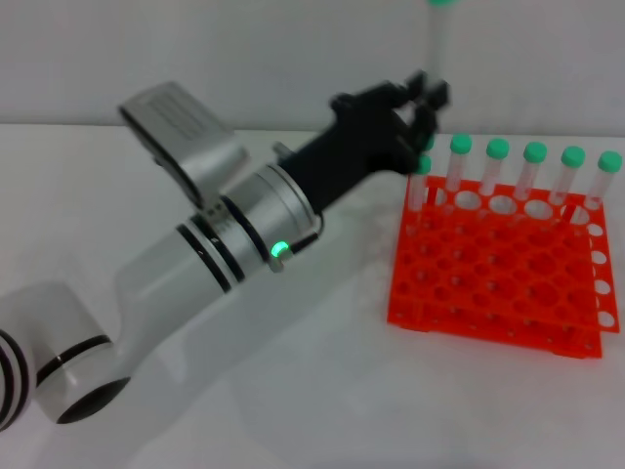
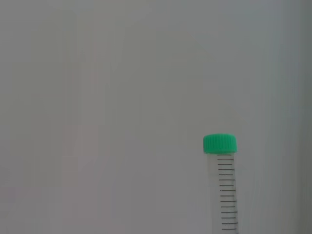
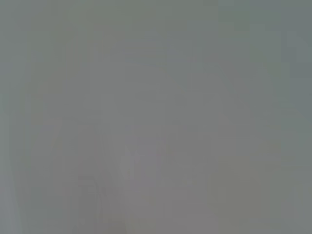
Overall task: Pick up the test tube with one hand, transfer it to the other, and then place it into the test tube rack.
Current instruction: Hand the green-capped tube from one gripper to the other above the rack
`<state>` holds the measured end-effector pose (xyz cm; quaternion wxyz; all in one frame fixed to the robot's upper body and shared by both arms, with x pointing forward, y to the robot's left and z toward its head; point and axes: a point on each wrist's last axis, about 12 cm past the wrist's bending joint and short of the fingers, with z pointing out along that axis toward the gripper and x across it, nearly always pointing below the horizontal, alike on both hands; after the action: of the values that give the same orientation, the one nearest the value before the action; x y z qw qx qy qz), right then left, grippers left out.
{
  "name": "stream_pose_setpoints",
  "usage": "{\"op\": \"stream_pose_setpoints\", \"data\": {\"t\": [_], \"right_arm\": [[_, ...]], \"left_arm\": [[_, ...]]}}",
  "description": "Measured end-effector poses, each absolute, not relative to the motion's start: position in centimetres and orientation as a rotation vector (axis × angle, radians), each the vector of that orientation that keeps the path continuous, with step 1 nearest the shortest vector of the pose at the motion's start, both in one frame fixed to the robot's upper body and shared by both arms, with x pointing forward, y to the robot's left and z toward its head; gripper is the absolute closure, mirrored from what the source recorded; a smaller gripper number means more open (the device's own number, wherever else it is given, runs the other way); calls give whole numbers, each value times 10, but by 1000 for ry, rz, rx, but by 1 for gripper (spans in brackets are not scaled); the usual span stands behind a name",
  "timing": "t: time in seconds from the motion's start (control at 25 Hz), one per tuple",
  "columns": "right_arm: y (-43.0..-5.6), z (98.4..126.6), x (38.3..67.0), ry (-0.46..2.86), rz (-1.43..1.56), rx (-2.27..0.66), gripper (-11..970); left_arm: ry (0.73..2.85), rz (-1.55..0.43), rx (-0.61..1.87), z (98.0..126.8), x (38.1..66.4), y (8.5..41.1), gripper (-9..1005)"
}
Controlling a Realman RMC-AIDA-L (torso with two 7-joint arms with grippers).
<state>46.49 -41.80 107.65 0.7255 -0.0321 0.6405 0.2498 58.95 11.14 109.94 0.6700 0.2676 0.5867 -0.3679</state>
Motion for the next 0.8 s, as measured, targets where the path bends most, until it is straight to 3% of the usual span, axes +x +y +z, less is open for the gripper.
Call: {"op": "stream_pose_setpoints", "data": {"t": [0.8], "right_arm": [[-391,1092,480,1363,674,-295,155]], "left_arm": [[1311,-834,895,1095,577,74,805]]}}
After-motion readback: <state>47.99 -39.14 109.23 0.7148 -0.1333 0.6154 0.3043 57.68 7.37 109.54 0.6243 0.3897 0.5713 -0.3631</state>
